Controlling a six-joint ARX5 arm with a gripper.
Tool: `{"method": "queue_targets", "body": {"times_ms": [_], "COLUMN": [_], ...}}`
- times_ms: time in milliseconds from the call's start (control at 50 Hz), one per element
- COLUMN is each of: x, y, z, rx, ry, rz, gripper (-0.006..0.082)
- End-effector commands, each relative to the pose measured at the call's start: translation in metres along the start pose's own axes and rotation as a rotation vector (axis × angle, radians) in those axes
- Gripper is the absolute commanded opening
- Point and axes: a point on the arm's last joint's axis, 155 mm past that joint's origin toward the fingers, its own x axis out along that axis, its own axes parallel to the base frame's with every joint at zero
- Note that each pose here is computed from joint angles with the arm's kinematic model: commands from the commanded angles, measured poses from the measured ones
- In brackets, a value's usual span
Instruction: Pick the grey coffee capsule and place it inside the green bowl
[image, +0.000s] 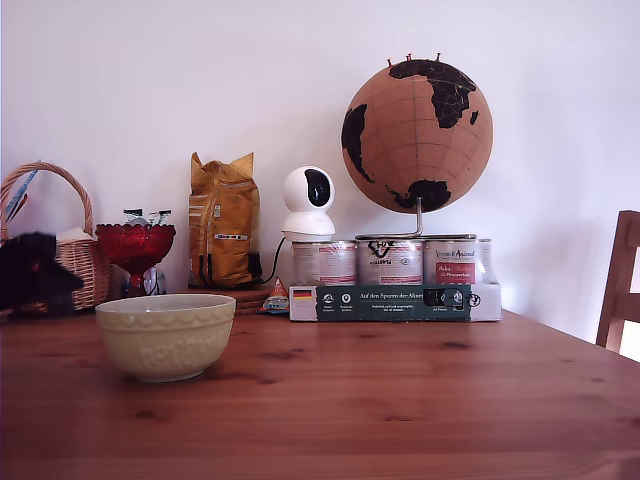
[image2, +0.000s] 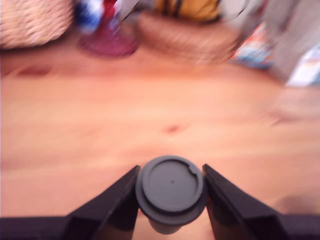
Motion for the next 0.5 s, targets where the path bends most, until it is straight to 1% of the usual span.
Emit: {"method": "queue_targets", "body": {"times_ms": [0, 120, 260, 380, 480], "x": [-0.002, -0.006, -0.011, -0.011, -0.009], "y": [-0.018, -0.051, -0.092, -0.119, -0.135], "z": [0.021, 0.035, 0.041, 0.038, 0.026], "rx": [-0.012, -0.014, 0.023, 0.085, 0.158], "ry": [-0.054, -0.069, -0.062, -0.052, -0.021], "rz": [-0.082, -0.216, -0.352, -0.412, -0.43], "gripper": [0.0178, 0.0178, 0.018, 0.0186, 0.0188]}}
